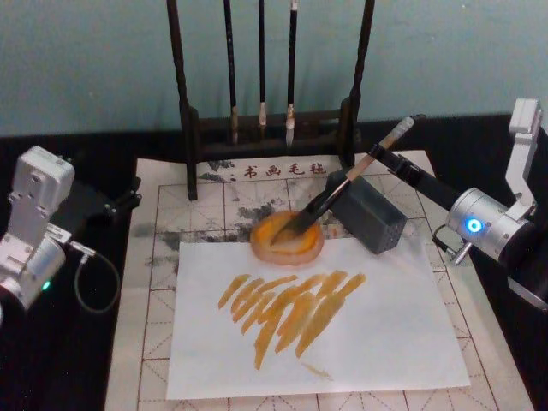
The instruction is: Pick up the brush from the inkstone, write on the paper, then place the brush back to its original position.
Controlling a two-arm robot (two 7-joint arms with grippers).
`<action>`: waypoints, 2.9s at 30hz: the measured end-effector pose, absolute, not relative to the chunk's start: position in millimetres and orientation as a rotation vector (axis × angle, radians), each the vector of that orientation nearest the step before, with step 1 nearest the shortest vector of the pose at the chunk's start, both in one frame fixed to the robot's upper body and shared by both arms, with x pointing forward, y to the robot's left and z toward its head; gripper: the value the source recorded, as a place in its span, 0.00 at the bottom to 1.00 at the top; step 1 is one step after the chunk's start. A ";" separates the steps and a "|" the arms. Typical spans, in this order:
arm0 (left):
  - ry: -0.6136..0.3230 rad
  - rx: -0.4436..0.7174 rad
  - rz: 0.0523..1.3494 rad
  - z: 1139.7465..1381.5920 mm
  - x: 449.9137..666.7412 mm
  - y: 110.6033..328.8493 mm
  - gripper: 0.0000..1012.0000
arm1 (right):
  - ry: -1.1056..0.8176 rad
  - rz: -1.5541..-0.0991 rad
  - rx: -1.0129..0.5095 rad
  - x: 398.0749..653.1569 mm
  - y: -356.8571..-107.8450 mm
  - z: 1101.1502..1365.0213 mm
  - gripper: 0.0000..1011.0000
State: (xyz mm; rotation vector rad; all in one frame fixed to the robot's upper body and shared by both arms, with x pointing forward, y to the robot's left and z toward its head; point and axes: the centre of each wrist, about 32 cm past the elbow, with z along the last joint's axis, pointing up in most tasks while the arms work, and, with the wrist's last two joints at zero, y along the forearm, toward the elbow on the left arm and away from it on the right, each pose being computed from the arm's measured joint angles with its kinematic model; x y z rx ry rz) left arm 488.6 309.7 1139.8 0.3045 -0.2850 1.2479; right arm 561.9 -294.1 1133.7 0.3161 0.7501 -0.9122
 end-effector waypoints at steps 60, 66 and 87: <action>-0.285 0.305 1.248 1139.8 488.6 309.7 0.99 | 0.769 -0.861 0.354 560.5 -300.1 1139.7 0.18; -0.285 0.304 1.248 1139.8 488.6 309.7 0.99 | 0.772 -0.837 0.370 559.0 -301.2 1143.3 0.18; -0.285 0.304 1.248 1139.8 488.6 309.7 0.99 | 0.722 -0.731 0.365 563.7 -302.6 1153.6 0.18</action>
